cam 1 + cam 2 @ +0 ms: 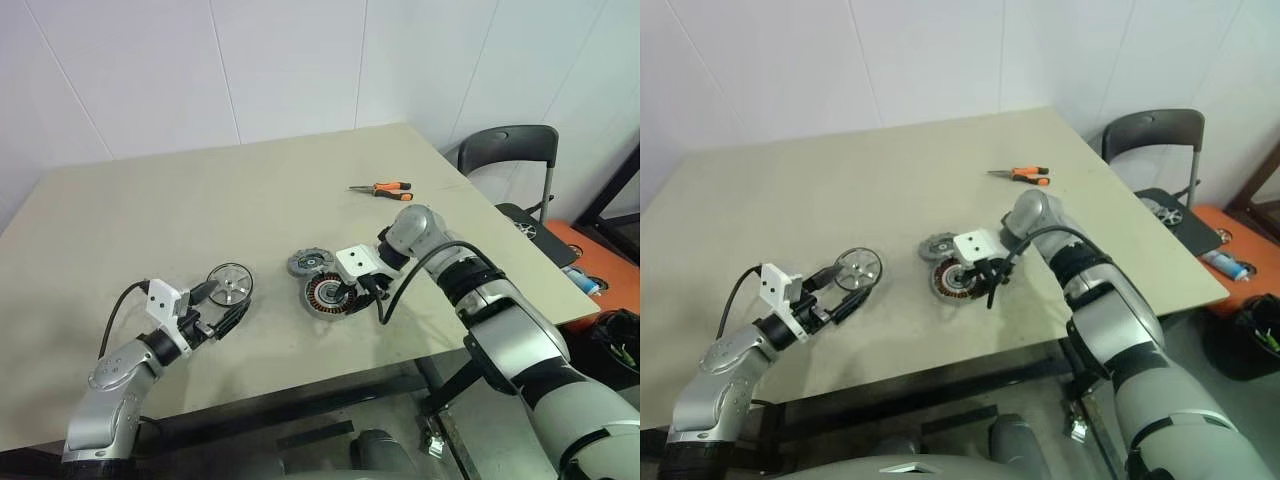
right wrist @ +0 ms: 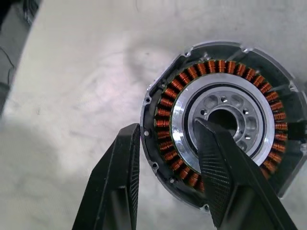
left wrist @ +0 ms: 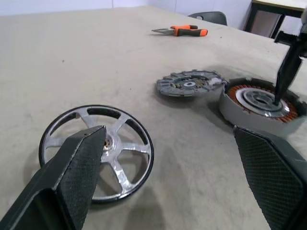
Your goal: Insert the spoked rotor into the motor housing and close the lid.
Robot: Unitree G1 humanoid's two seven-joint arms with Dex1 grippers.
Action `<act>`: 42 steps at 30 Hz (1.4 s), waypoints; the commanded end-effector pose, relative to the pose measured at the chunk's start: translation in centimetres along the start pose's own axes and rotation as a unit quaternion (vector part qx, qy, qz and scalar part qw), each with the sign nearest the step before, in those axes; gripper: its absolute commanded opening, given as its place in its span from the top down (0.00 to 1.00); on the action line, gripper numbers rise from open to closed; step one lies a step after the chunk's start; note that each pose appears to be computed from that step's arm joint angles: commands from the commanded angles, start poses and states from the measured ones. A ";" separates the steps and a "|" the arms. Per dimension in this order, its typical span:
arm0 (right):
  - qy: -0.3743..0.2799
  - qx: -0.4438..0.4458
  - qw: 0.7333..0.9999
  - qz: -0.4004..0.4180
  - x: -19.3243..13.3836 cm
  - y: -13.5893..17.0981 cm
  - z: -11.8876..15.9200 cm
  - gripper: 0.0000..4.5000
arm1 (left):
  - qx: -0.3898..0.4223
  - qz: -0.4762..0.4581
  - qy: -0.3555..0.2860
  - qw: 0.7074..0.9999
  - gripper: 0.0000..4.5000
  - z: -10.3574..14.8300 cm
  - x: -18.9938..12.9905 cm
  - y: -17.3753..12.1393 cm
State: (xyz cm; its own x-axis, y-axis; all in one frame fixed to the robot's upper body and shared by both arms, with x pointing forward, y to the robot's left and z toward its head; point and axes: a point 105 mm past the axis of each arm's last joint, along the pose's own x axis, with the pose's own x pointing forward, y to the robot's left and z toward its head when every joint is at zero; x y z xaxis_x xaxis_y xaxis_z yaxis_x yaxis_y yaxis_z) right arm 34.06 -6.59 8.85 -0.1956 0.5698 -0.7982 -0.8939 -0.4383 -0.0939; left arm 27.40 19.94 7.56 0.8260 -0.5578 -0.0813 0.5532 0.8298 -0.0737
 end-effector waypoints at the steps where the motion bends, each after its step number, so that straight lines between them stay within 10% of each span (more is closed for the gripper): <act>1: -0.051 -0.034 0.998 -0.012 0.1 -0.4 3.5 0.69 | 0.020 -0.007 -0.012 1.000 0.00 1.2 0.6 0.5; 17: -0.061 -0.036 0.997 -0.027 -0.1 -0.8 4.6 0.69 | 0.021 -0.009 -0.012 1.000 0.00 1.3 0.8 0.6; 26: -0.130 0.037 0.980 -0.146 -5.2 -2.1 5.4 0.26 | 0.022 -0.002 -0.017 1.000 0.00 1.6 0.8 0.9; 37: -0.176 0.322 0.781 -0.506 -10.8 -1.3 -6.5 0.26 | 0.026 -0.018 -0.012 0.999 0.00 2.1 1.6 1.3; 42: -0.191 0.365 0.758 -0.505 -7.3 1.7 -5.9 0.26 | 0.034 -0.040 -0.001 0.999 0.00 2.5 2.2 1.5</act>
State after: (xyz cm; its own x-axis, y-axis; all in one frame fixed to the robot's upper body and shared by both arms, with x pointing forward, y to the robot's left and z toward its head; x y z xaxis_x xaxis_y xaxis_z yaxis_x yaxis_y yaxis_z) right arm 36.01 -16.62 7.68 0.7271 0.5656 -0.3892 -0.6235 0.7813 -0.0295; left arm 30.01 19.98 8.90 0.7875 -0.6102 -0.0864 0.6091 0.7920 -0.0413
